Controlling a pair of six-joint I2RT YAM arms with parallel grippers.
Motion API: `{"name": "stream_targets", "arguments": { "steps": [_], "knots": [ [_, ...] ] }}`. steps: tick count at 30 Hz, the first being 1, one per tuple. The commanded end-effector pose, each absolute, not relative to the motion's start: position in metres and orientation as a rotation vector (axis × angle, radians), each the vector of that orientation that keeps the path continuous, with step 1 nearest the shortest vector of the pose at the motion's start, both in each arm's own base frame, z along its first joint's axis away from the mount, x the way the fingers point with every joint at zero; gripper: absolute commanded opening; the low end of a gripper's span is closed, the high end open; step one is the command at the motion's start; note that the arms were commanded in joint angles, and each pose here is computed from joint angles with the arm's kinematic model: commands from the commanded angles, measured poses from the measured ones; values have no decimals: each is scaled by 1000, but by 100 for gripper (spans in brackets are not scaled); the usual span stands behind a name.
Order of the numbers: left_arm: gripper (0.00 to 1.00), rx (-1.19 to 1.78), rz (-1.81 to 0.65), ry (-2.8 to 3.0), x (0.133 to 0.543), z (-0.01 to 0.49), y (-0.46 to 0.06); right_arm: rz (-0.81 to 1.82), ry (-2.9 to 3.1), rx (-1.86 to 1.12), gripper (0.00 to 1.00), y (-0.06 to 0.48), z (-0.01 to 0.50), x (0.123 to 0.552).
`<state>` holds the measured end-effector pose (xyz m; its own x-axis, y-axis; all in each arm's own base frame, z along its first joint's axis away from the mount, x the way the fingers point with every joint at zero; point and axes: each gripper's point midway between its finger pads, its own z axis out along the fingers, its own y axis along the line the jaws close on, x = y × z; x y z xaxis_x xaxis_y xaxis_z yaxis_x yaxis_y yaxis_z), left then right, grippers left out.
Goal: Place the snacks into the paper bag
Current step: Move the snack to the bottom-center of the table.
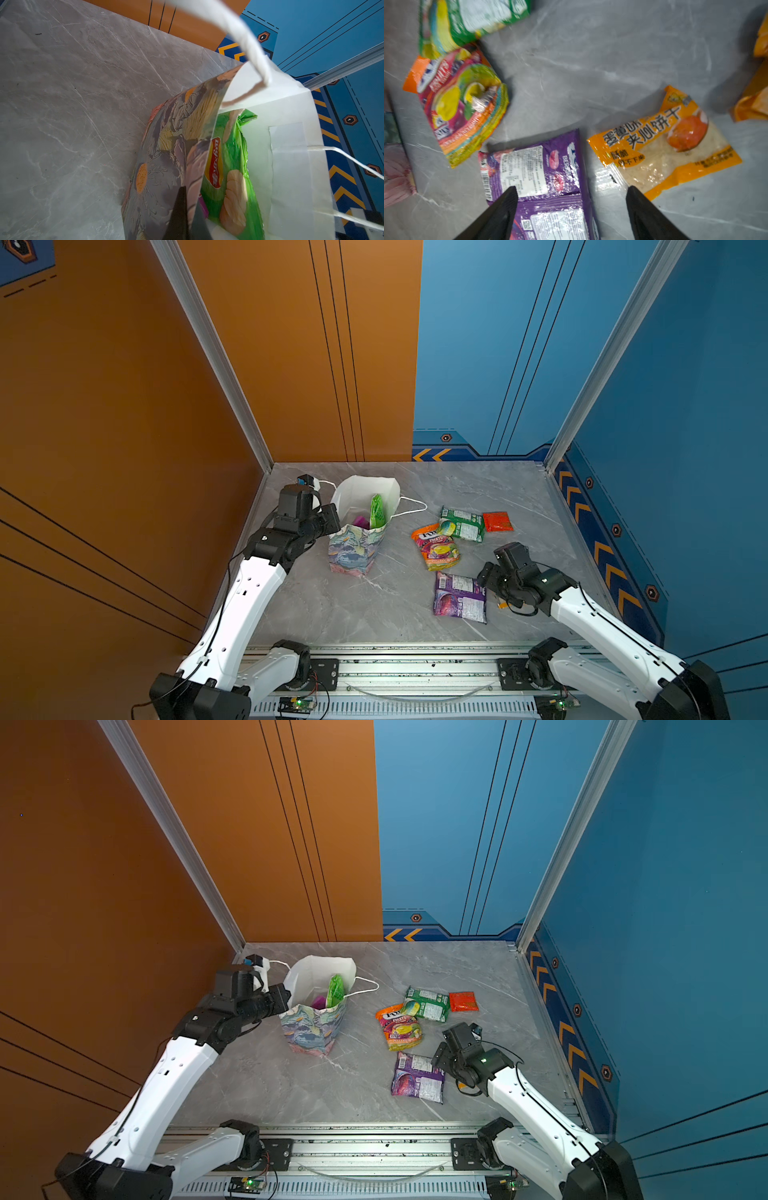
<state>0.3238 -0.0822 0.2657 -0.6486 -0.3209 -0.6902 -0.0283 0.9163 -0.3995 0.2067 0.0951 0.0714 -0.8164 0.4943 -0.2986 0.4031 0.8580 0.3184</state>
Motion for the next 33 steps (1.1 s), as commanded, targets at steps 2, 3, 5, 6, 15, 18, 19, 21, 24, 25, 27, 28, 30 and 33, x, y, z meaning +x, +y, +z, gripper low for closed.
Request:
{"name": "stream_targets", "arguments": {
  "steps": [2,3,5,6,15,18,19,21,24,25,27,28,30,33],
  "knots": [
    [0,-222,-449,2235,320,267,-80,406,2688,744,84,108,53,202],
    [0,-223,-449,2235,320,267,-80,429,2695,748,84,113,50,203],
    [0,-229,-444,2236,320,267,-78,458,2706,739,84,122,47,205],
    [0,-232,-440,2234,320,267,-77,467,2708,729,84,127,47,207],
    [0,-240,-431,2239,320,265,-75,552,2782,494,85,198,47,226],
    [0,-242,-423,2238,320,265,-74,556,2809,395,85,217,49,225],
    [0,-242,-421,2236,320,265,-73,546,2816,379,85,218,49,225],
    [0,-245,-416,2234,320,265,-72,520,2822,367,85,213,50,225],
    [0,-246,-414,2239,320,264,-72,485,2820,374,86,198,54,221],
    [0,-246,-417,2241,321,263,-73,492,2816,377,87,194,55,218],
    [0,-245,-420,2245,321,262,-74,528,2811,363,86,193,56,212],
    [0,-247,-421,2244,321,263,-73,553,2814,352,86,193,55,208],
    [0,-245,-423,2243,321,263,-74,598,2828,320,84,195,51,201],
    [0,-244,-419,2243,321,263,-73,658,2842,260,77,199,45,192]
  ]
}}
